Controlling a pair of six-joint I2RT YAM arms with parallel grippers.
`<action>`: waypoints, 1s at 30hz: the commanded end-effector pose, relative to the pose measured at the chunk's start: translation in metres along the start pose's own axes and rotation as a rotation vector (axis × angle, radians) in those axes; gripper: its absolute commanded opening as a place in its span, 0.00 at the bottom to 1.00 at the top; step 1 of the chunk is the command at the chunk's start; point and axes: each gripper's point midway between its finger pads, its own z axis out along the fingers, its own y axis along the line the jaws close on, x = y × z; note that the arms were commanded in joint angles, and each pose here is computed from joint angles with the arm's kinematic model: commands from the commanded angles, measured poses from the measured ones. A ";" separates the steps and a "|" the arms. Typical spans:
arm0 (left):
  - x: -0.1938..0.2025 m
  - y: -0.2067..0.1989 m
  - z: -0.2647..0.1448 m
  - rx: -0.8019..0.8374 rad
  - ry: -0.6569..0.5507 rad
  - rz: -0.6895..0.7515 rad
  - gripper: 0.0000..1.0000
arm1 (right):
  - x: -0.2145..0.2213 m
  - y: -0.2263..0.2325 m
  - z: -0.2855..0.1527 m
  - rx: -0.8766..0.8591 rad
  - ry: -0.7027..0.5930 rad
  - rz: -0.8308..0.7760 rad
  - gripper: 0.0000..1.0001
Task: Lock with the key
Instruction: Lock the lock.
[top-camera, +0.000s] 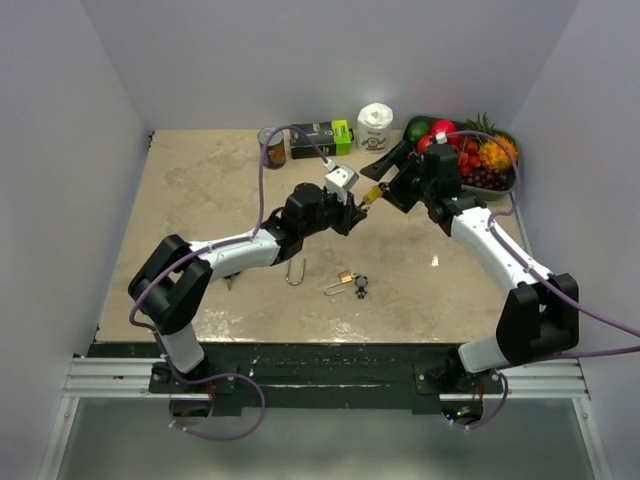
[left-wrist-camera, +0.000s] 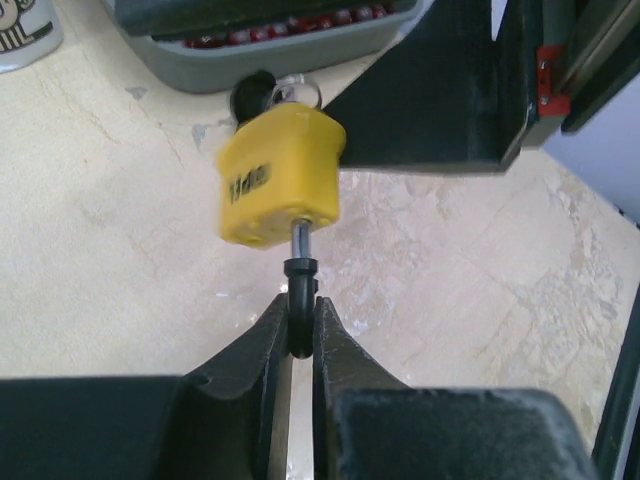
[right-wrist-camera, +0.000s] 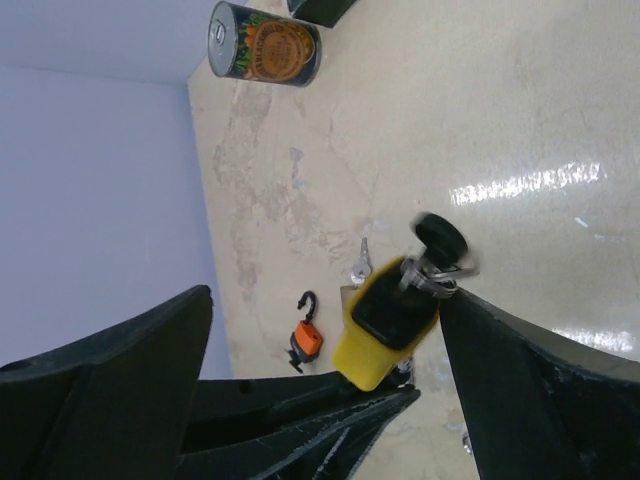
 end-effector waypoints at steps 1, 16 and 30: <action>-0.053 -0.018 -0.030 0.128 -0.098 0.090 0.00 | -0.041 0.048 -0.023 -0.179 -0.109 -0.223 0.99; -0.050 -0.016 -0.126 0.472 0.135 0.282 0.00 | 0.021 0.053 -0.120 -0.749 0.262 -1.170 0.99; -0.057 -0.044 -0.145 0.608 0.112 0.298 0.00 | 0.099 0.019 -0.126 -0.885 0.479 -1.523 0.95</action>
